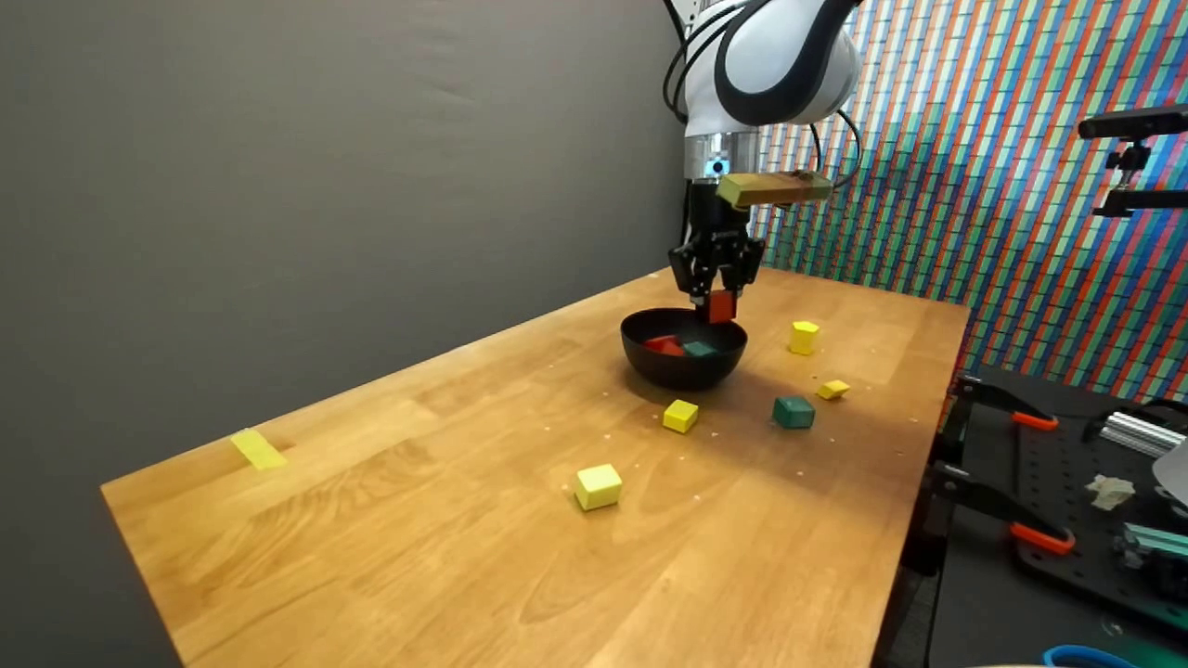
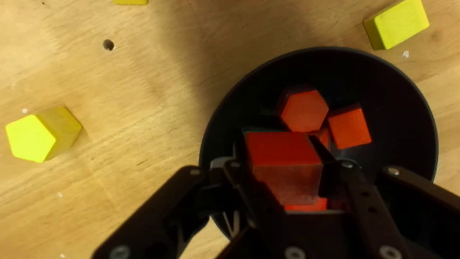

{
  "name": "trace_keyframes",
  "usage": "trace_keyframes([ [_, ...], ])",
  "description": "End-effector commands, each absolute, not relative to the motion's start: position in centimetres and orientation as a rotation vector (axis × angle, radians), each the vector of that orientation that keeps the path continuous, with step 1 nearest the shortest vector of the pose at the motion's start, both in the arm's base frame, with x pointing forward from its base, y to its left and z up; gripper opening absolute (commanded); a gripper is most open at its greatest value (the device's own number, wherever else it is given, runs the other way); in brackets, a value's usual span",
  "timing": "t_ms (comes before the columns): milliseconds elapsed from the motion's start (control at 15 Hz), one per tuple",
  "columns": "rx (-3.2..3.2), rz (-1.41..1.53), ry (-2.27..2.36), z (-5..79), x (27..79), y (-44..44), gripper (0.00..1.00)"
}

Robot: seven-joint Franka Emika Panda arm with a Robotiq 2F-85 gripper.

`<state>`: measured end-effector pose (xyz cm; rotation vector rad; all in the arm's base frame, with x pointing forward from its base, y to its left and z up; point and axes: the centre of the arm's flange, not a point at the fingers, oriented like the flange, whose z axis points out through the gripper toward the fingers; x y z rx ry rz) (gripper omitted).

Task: Put all the toy blocks into the bowl.

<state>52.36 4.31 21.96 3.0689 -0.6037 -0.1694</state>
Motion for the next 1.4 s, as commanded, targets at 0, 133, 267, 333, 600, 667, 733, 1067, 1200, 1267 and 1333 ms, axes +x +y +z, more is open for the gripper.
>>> trace_keyframes([
  [0, 3.075, -0.163, -0.575, 21.6, 52.4, 5.9, 0.74],
  [133, 3.075, -0.102, -0.517, 23.0, 51.9, 7.2, 0.9],
  [267, 3.093, -0.024, -0.4, 25.7, 51.4, 9.2, 1.0],
  [333, 3.112, 0.009, -0.347, 26.9, 51.2, 10.2, 1.0],
  [600, 3.244, 0.056, -0.219, 31.3, 50.7, 16.3, 1.0],
  [667, 3.267, 0.033, -0.193, 31.5, 50.7, 18.0, 1.0],
  [733, 3.289, -0.004, -0.167, 31.3, 50.7, 19.6, 1.0],
  [1067, 3.268, -0.255, -0.163, 25.4, 50.5, 25.4, 1.0],
  [1200, 3.25, -0.314, -0.147, 22.1, 50.8, 26.7, 1.0],
  [1267, 3.246, -0.342, -0.124, 20.6, 50.9, 27.3, 1.0],
  [1333, 3.246, -0.36, -0.091, 19.3, 51.0, 28.1, 1.0],
])
